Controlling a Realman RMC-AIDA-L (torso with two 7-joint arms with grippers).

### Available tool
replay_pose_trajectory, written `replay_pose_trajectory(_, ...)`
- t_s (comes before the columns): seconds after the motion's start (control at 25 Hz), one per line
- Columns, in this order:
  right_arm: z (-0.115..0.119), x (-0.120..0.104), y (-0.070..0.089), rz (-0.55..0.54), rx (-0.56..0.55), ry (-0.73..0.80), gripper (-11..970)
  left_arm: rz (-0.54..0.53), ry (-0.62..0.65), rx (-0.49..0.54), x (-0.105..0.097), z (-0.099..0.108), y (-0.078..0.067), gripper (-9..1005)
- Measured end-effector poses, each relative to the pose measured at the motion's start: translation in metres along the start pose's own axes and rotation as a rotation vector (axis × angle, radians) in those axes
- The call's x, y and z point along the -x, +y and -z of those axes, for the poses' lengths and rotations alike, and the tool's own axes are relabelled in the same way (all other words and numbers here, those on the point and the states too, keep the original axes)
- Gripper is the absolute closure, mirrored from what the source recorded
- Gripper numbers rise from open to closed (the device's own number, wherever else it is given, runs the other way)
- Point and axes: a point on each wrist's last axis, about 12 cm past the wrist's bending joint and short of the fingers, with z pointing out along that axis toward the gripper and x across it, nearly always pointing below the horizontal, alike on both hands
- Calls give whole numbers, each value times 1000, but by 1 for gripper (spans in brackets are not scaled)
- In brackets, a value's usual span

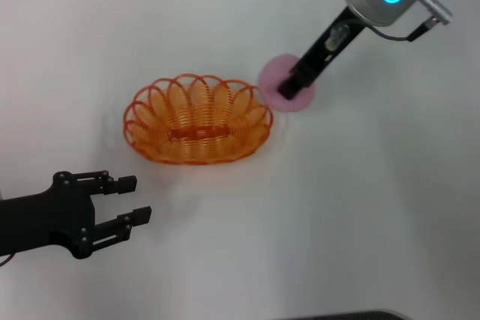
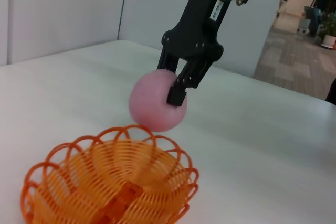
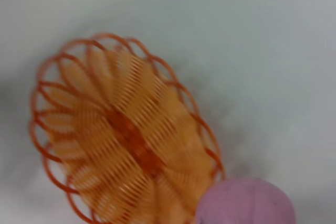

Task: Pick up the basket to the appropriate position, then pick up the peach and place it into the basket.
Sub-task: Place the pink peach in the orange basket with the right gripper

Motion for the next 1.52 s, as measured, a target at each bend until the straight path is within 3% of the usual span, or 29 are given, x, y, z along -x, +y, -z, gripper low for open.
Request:
replay_pose_trajectory(0.4, 1, 23, 27, 83, 100, -87, 592, 1, -1, 1, 0, 0, 0, 487)
replay_pose_trajectory(0.68, -5, 29, 36, 110, 120, -114, 547, 4, -3, 3, 0, 1, 0, 487)
replay_pose_trajectory(1.0, -27, 29, 48, 185, 101, -85, 497, 6, -9, -1, 0, 1, -1, 487)
replay_pose_trajectory(1.32, -30, 27, 47, 180, 143, -143, 446, 10, -23, 2, 0, 5, -2, 487)
replay_pose_trajectory(1.52, -32, 24, 45, 171, 152, -159, 211, 11, -26, 4, 1, 5, -2, 487)
